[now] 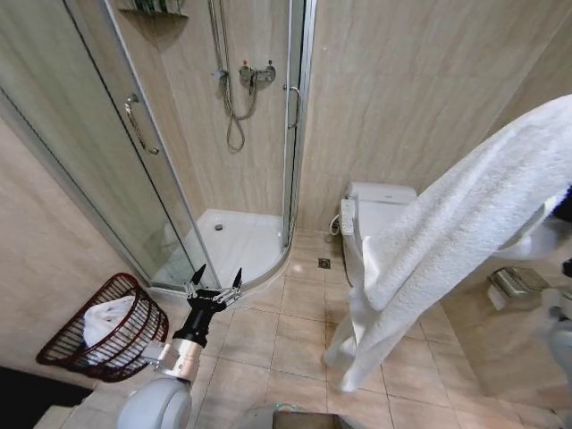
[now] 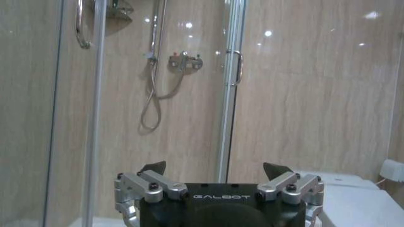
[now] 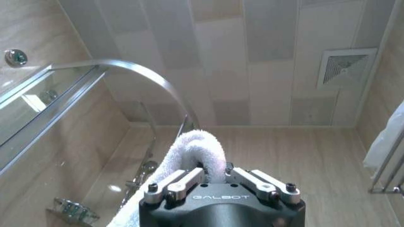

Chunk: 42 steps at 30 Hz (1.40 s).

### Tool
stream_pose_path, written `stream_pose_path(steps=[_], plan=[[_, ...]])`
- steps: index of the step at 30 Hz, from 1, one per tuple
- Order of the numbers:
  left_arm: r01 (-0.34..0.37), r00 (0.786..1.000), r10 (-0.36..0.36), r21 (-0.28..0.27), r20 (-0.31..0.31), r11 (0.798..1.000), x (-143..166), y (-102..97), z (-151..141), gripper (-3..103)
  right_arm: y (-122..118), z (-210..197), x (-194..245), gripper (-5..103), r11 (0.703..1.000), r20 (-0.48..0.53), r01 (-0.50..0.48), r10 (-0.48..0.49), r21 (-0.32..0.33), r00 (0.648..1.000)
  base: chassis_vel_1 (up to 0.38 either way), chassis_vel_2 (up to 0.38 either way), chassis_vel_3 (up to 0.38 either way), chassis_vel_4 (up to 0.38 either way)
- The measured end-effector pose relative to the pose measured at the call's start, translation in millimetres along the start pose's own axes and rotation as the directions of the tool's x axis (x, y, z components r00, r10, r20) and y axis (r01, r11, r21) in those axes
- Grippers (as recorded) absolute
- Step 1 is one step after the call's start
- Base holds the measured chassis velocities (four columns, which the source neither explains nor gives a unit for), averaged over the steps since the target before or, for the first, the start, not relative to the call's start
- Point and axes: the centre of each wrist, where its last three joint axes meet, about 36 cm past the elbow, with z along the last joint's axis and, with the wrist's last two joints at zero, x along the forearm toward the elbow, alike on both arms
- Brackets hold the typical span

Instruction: Discard the used towel into the hamper.

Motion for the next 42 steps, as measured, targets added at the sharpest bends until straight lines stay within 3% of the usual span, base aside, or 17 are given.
stream_pose_path(steps=[42], plan=[[0.0, 1.0, 0.0, 0.0, 0.0, 1.0, 0.0, 0.0, 0.0, 100, 1.5, -5.4, 2.3, 5, 1.0, 0.004, 0.01, -0.01, 0.005, 1.0, 0.0, 0.0, 0.0, 0.0]])
